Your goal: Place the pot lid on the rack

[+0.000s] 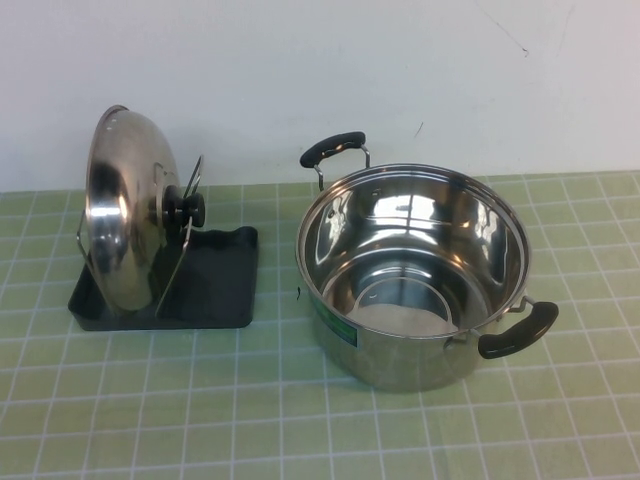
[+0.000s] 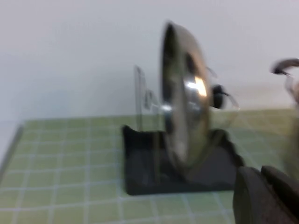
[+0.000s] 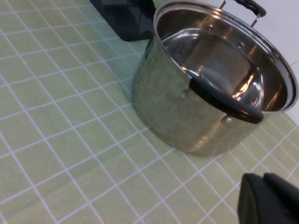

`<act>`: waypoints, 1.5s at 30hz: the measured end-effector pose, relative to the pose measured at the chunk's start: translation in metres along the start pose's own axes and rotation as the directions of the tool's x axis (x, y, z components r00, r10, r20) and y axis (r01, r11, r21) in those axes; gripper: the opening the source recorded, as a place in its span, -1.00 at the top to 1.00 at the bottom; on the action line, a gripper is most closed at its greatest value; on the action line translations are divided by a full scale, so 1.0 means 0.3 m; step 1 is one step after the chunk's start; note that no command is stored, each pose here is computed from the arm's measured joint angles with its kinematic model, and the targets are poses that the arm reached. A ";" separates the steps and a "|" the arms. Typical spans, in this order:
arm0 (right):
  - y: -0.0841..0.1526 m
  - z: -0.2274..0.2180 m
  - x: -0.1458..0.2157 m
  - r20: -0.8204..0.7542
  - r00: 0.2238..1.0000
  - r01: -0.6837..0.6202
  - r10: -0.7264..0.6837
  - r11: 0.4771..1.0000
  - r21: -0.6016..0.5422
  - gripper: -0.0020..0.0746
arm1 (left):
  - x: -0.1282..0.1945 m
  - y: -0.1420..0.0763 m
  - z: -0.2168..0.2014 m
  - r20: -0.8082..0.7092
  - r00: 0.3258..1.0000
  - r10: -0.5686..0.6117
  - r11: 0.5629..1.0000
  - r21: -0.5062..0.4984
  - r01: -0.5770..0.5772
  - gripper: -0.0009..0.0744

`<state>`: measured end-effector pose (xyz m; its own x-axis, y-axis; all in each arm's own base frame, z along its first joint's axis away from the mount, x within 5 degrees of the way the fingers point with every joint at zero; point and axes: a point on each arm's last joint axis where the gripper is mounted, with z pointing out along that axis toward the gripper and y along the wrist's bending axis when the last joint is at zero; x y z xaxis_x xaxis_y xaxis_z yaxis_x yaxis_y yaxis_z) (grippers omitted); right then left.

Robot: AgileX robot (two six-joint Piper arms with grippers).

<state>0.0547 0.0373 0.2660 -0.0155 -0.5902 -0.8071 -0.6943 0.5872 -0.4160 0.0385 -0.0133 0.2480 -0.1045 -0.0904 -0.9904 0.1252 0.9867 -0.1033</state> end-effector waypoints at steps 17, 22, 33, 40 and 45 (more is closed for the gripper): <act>0.000 0.000 0.000 0.000 1.000 0.000 0.000 1.000 0.000 0.95 | 0.225 0.062 0.066 -0.138 0.984 -0.109 0.987 -0.129 0.091 0.98; 0.000 0.000 0.000 0.000 1.000 0.000 0.000 1.000 0.000 0.95 | 0.225 0.062 0.066 -0.143 0.986 -0.081 0.990 -0.126 0.063 0.98; 0.000 0.000 0.002 -0.006 1.000 0.000 0.000 1.000 -0.001 0.95 | 0.227 0.067 0.065 -0.155 0.988 -0.019 0.991 -0.131 -0.001 0.98; 0.000 0.000 0.002 -0.008 1.000 0.000 0.000 1.000 -0.001 0.95 | 0.227 0.068 0.064 -0.158 0.987 0.003 0.991 -0.133 -0.024 0.98; 0.000 0.000 0.002 -0.008 1.000 0.000 0.000 1.000 -0.001 0.95 | 0.227 0.068 0.064 -0.157 0.988 -0.010 0.991 -0.135 -0.011 0.98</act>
<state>0.0547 0.0369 0.2654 -0.0212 -0.5946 -0.8038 -0.6949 0.5868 -0.4157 0.0531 -0.0018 0.1767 -0.2590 -0.0783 -0.9627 -0.0084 0.9969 -0.0788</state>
